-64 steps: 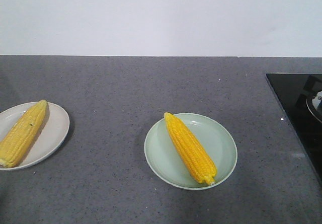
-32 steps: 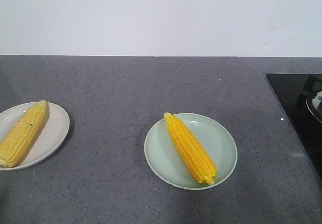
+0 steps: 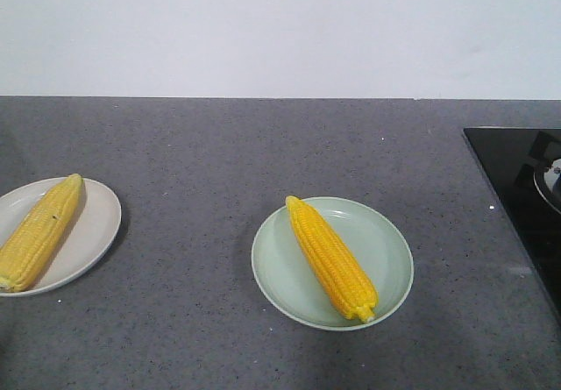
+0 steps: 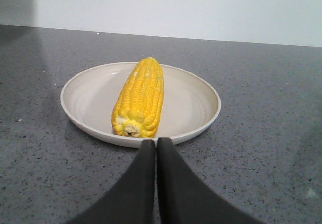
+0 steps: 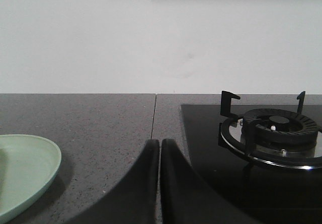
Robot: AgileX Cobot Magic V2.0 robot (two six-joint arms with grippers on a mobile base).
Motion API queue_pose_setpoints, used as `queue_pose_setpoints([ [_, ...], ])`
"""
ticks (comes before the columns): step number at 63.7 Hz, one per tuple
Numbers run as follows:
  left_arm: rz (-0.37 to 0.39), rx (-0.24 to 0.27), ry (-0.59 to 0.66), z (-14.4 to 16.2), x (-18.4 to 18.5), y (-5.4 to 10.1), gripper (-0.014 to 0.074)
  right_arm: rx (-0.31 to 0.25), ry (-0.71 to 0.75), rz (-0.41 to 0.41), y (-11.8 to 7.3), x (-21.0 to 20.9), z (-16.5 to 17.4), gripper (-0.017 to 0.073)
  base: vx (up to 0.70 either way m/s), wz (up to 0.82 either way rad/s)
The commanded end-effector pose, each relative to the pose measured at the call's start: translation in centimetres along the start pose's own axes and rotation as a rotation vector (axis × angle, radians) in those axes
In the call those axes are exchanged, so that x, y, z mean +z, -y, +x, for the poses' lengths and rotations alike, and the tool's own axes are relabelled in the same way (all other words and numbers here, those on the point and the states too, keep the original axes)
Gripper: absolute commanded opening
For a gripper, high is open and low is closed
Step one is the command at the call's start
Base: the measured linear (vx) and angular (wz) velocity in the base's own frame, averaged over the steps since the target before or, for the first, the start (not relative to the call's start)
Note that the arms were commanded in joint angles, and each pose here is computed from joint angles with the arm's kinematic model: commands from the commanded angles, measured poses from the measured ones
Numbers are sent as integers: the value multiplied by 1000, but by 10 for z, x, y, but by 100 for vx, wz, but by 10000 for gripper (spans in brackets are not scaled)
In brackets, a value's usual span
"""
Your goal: Distribute corn equally
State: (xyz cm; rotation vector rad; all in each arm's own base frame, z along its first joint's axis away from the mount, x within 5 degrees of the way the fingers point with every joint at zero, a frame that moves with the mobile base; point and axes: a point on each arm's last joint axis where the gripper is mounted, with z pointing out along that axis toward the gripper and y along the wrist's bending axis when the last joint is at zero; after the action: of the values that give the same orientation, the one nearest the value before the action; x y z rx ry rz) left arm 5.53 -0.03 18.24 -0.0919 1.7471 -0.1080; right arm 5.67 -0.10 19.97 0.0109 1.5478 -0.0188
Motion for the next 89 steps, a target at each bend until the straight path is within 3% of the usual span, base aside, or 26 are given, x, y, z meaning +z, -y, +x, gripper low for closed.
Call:
queue_pose_setpoints([
  [1,19,2,82,-3,0,1,-6,-7,66,6,0,0,-4,-6,0,0],
  [31,59,4,260,-21,-4,5,-6,-7,66,6,0,0,-4,-6,0,0],
  [89,60,2,262,-21,-4,5,-6,-7,65,6,0,0,-4,-6,0,0],
])
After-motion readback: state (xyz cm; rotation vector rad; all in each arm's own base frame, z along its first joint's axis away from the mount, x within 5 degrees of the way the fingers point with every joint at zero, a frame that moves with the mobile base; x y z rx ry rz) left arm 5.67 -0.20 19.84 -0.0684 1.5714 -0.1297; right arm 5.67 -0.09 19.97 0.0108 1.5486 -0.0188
